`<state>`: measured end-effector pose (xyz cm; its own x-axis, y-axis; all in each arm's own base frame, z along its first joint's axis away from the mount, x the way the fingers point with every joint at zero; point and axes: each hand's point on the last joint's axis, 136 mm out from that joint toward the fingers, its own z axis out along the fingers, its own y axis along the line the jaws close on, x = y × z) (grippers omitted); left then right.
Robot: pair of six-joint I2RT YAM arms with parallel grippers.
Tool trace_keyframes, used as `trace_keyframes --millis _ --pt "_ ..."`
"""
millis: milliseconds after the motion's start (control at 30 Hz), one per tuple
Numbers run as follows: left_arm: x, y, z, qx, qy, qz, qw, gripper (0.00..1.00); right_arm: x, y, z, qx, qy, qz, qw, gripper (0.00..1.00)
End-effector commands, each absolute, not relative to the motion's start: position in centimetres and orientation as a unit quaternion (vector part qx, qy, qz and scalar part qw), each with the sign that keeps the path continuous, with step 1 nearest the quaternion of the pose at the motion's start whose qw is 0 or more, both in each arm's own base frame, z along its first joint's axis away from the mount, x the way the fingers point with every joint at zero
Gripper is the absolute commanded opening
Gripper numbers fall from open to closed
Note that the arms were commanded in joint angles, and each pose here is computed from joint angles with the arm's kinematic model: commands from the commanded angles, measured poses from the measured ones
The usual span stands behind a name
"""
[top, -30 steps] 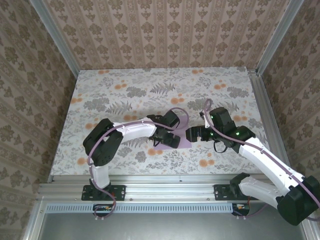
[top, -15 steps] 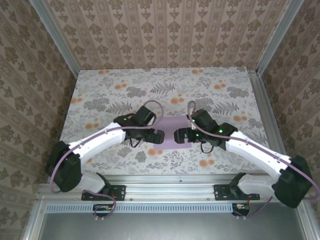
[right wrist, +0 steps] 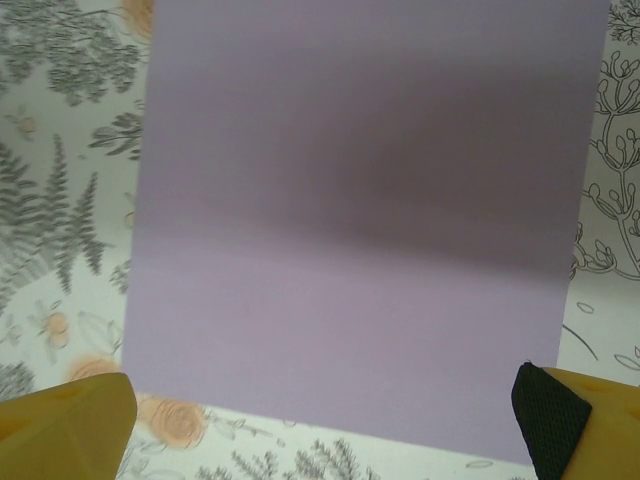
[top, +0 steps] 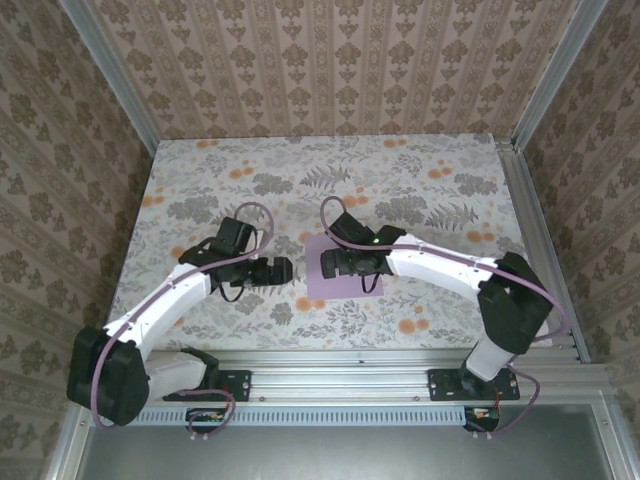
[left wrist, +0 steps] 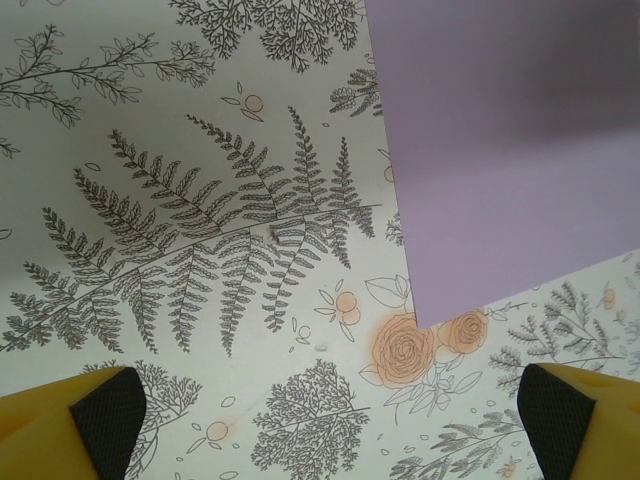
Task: Fold a paper plane with a square sheet of paper (pick it up from the middle)
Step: Fold the square sheet of paper in half at the center of the table.
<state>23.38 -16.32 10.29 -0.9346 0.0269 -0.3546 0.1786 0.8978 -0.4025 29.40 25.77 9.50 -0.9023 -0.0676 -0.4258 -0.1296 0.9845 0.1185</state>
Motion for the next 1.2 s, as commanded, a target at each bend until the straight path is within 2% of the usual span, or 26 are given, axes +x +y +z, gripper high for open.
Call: trace_keyframes --millis 0,333,700,1167 --pt "24.5 -16.6 11.3 0.054 0.945 -0.258 0.195 1.0 30.1 25.2 8.7 -0.038 0.976 0.029 0.212 1.0" --pt "25.9 -15.9 10.4 0.033 0.941 -0.28 0.188 1.0 31.9 27.2 5.6 -0.019 0.981 0.021 0.191 1.0" --pt "26.3 -16.0 9.2 0.023 0.941 -0.287 0.178 1.0 33.5 26.9 3.5 0.001 0.984 -0.005 0.179 1.0" --pt "26.1 -16.0 8.4 0.025 0.945 -0.283 0.165 1.0 33.3 26.5 0.3 0.013 0.989 -0.02 0.147 0.97"
